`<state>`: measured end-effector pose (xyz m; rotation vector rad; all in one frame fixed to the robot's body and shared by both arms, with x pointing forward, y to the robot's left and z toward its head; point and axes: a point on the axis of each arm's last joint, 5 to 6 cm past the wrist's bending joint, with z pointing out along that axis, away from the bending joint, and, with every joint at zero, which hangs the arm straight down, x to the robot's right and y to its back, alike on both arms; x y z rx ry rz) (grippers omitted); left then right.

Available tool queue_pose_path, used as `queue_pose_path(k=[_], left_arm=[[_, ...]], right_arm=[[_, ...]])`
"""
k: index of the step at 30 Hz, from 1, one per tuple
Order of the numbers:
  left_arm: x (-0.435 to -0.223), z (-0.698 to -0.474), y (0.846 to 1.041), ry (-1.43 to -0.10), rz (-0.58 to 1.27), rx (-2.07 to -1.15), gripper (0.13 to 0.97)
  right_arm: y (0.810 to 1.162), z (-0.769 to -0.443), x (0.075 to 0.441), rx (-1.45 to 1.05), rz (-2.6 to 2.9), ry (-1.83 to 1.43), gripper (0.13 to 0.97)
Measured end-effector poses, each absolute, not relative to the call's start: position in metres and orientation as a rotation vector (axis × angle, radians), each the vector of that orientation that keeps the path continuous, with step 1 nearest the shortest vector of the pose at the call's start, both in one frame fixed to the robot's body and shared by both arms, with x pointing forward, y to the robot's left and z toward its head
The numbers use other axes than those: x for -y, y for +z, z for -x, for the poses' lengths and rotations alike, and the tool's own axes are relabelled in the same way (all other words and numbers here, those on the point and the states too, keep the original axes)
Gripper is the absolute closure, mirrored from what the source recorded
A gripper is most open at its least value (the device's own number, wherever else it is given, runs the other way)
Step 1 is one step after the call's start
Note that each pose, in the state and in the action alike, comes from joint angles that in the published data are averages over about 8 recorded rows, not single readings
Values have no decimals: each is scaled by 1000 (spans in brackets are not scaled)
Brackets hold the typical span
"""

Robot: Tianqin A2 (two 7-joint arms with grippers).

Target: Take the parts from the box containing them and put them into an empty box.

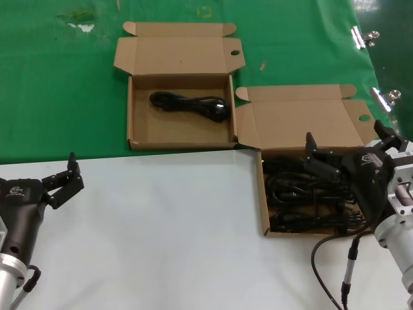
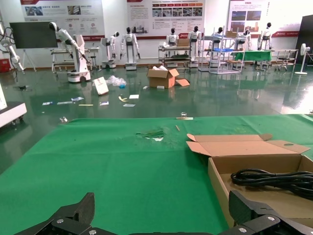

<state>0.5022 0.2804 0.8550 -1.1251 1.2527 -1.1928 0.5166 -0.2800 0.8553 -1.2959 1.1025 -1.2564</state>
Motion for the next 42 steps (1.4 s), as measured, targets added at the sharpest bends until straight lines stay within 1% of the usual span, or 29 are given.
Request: queue_pose_path(k=[42], left_arm=[[-280,-502,855,-1193,1125,-1253,132]], right_arm=[[855,-517,280,-1103,1296,-1256,130]])
